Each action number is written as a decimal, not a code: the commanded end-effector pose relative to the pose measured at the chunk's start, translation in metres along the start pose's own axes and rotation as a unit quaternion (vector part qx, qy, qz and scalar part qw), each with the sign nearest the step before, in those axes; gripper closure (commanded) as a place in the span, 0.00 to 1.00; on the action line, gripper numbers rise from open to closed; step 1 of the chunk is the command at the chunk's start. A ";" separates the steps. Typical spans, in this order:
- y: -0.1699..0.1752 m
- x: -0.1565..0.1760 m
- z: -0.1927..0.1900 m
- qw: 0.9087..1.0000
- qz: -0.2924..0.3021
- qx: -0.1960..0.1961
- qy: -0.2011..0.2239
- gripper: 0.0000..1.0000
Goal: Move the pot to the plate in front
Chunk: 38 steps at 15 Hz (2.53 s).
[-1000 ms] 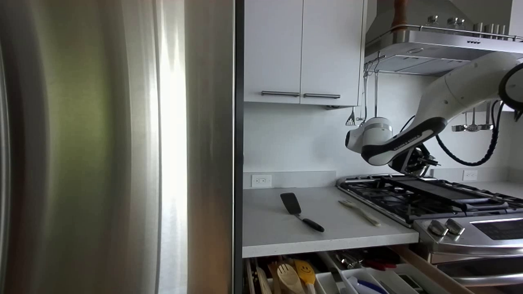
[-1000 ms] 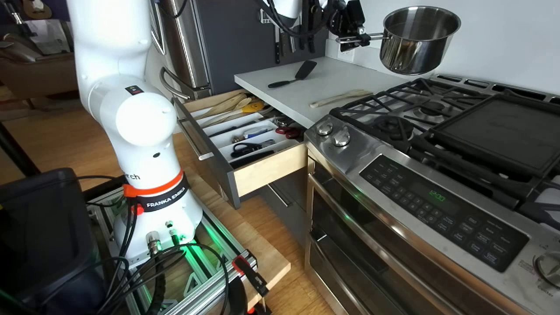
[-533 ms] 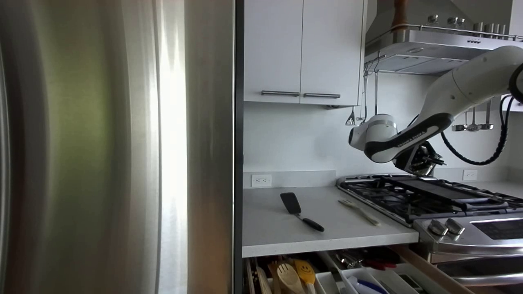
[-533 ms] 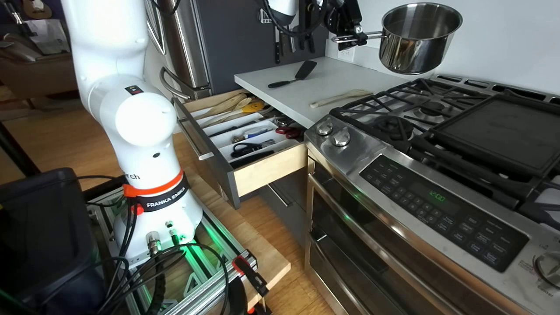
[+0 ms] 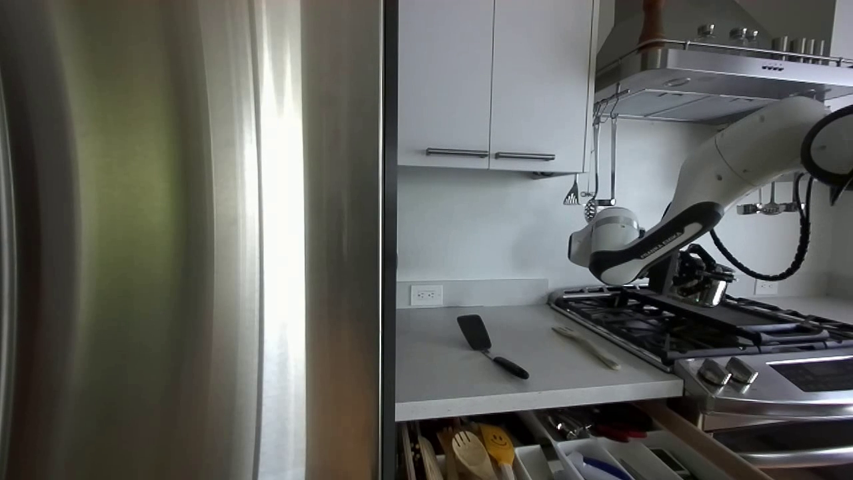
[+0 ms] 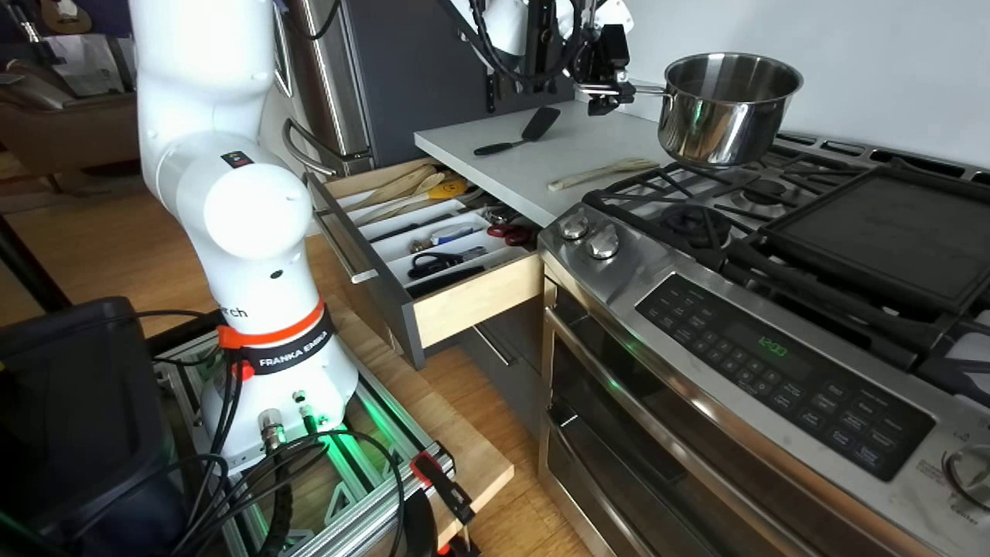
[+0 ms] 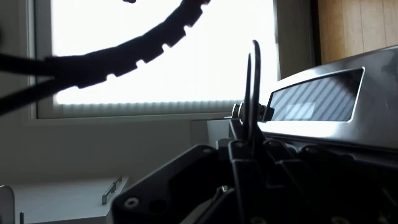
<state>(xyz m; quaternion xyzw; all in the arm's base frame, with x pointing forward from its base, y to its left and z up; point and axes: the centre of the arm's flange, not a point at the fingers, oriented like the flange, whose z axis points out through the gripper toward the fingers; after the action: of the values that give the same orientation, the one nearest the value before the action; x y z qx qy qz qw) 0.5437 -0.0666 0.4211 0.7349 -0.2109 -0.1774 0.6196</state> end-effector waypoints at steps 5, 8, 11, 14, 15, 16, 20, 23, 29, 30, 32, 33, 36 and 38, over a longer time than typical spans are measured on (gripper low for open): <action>-0.045 0.015 0.002 0.998 0.004 -0.048 -0.051 0.98; -0.060 0.022 0.001 0.997 0.011 -0.053 -0.050 0.98; -0.070 0.027 0.001 0.997 0.020 -0.056 -0.048 0.98; -0.079 0.031 -0.001 0.997 0.029 -0.059 -0.046 0.98; -0.082 0.031 -0.001 0.997 0.030 -0.061 -0.046 0.98; -0.084 0.032 -0.002 0.997 0.032 -0.062 -0.045 0.98; -0.095 0.034 -0.006 0.996 0.033 -0.070 -0.038 0.98; -0.102 0.036 -0.010 0.996 0.027 -0.075 -0.031 0.98; -0.108 0.039 -0.017 0.996 0.026 -0.086 -0.020 0.98; -0.110 0.039 -0.018 0.996 0.026 -0.088 -0.018 0.98; -0.113 0.040 -0.019 0.995 0.024 -0.091 -0.015 0.98; -0.114 0.040 -0.019 0.995 0.023 -0.093 -0.014 0.98; -0.118 0.040 -0.019 0.995 0.019 -0.097 -0.014 0.98; -0.119 0.041 -0.018 0.995 0.015 -0.097 -0.016 0.98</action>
<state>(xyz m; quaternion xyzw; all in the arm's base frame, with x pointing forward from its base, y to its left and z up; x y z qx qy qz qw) 0.5937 -0.0543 0.3003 0.6827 -0.2053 -0.2004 0.6721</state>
